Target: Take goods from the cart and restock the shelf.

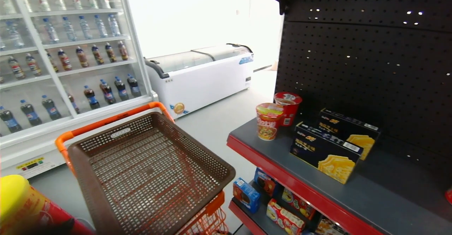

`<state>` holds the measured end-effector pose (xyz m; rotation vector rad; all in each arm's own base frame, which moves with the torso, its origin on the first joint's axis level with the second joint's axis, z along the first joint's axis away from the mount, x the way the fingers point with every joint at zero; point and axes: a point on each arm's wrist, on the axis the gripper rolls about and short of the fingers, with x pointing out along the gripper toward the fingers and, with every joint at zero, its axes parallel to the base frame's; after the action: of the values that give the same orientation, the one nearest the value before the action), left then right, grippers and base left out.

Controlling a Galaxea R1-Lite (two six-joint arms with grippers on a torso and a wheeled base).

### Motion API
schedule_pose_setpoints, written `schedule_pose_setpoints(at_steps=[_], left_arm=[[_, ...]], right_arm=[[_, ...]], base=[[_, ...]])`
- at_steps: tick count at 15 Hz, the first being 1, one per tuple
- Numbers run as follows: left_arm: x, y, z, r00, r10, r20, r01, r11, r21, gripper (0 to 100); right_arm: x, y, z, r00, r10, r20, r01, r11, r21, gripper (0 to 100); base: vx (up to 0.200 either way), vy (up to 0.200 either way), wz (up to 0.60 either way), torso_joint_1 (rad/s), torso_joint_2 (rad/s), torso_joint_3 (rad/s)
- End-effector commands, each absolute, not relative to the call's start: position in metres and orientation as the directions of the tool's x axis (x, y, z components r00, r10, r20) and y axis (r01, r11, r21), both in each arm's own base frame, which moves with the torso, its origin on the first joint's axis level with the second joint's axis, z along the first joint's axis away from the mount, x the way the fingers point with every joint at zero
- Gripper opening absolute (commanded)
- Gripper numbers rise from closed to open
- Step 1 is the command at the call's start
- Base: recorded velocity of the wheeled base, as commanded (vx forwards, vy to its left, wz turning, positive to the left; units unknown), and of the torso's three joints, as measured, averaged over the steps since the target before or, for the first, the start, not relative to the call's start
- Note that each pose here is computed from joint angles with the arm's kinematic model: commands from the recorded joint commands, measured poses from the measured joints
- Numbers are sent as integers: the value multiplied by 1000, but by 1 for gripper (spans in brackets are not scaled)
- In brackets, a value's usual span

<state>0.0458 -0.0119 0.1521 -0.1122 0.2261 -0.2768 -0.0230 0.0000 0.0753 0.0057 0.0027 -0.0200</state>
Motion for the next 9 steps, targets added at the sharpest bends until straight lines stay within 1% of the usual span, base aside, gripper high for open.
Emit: schedule_pose_setpoints(at_steps=[1,9], left_arm=[[45,-12,146,932,-288,-221,261,955,-145,0],[44,-12,147,931,-292,-217,266,953,-145,0]], right_arm=[[-23,0,75,1000,-20,-5,20,1000,6,100],[-23,0,75,1000,-20,-5,20,1000,6,100]], base=[[0,0,-600,7,2,-2],[0,0,-600,2,2,1]])
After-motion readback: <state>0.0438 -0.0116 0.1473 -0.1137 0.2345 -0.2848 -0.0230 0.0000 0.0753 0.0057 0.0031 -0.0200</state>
